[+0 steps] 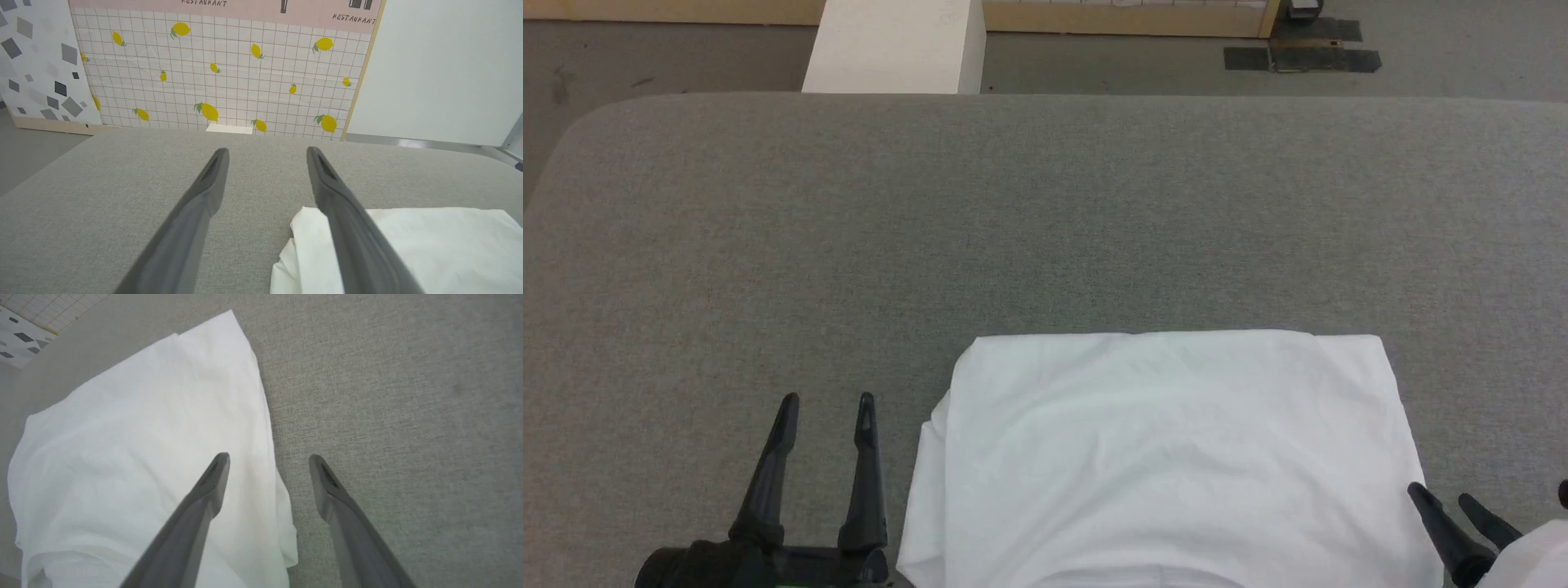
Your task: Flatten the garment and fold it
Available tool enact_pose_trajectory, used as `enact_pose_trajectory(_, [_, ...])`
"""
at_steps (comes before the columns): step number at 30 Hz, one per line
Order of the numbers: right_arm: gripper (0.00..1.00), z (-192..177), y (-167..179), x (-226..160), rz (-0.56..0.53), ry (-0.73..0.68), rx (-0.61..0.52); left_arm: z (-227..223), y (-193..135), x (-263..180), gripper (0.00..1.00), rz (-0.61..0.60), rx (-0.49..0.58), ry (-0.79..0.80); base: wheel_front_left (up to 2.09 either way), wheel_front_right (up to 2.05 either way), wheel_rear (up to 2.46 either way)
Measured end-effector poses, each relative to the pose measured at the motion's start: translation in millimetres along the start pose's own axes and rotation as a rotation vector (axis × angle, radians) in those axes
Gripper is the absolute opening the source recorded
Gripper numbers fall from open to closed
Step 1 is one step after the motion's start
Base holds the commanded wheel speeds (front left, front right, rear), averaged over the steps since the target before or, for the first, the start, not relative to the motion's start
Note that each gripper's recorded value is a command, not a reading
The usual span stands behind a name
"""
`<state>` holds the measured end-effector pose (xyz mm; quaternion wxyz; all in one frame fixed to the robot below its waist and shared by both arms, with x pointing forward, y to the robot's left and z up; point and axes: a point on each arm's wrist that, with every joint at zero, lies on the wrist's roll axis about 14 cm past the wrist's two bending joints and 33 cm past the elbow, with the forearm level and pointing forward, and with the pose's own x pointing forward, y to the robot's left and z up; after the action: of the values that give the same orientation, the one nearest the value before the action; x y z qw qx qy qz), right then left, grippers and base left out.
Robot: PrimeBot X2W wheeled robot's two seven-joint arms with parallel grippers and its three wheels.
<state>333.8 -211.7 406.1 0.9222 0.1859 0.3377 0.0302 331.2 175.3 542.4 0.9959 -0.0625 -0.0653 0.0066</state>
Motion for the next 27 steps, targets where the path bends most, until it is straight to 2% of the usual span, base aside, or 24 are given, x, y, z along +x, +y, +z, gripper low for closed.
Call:
enact_pose_trajectory(8, [0.99,-36.3,4.5,17.3,0.022,0.145,-0.053,-6.3,6.4,-3.8,1.0,0.021,0.029,0.021,0.0,0.0,0.0])
enact_pose_trajectory(9, [0.49,-39.1,7.5,18.3,0.036,0.162,-0.054,-6.3,6.9,-4.3,1.0,0.023,0.029,0.022,0.0,0.0,0.0])
enact_pose_trajectory(10, [0.44,-40.9,10.1,19.0,0.047,0.174,-0.049,-6.6,7.3,-4.8,1.0,0.024,0.03,0.023,0.0,0.0,0.0])
enact_pose_trajectory(11, [0.0,-41.2,10.9,19.4,0.051,0.176,-0.045,-6.8,7.5,-5.2,1.0,0.025,0.03,0.024,0.0,0.0,0.0])
enact_pose_trajectory(16, [0.0,-45.0,14.2,19.9,0.056,0.183,-0.034,-7.6,8.1,-6.5,1.0,0.027,0.029,0.029,0.0,0.0,0.0])
enact_pose_trajectory(20, [0.0,-27.9,8.6,21.4,0.03,0.109,-0.014,-6.8,8.1,-6.0,1.0,0.025,0.022,0.027,0.0,0.0,0.0])
enact_pose_trajectory(27, [0.0,32.0,-46.5,5.0,-0.133,-0.088,0.0,-5.8,2.8,-3.0,1.0,0.004,0.01,0.022,0.0,0.0,0.0])
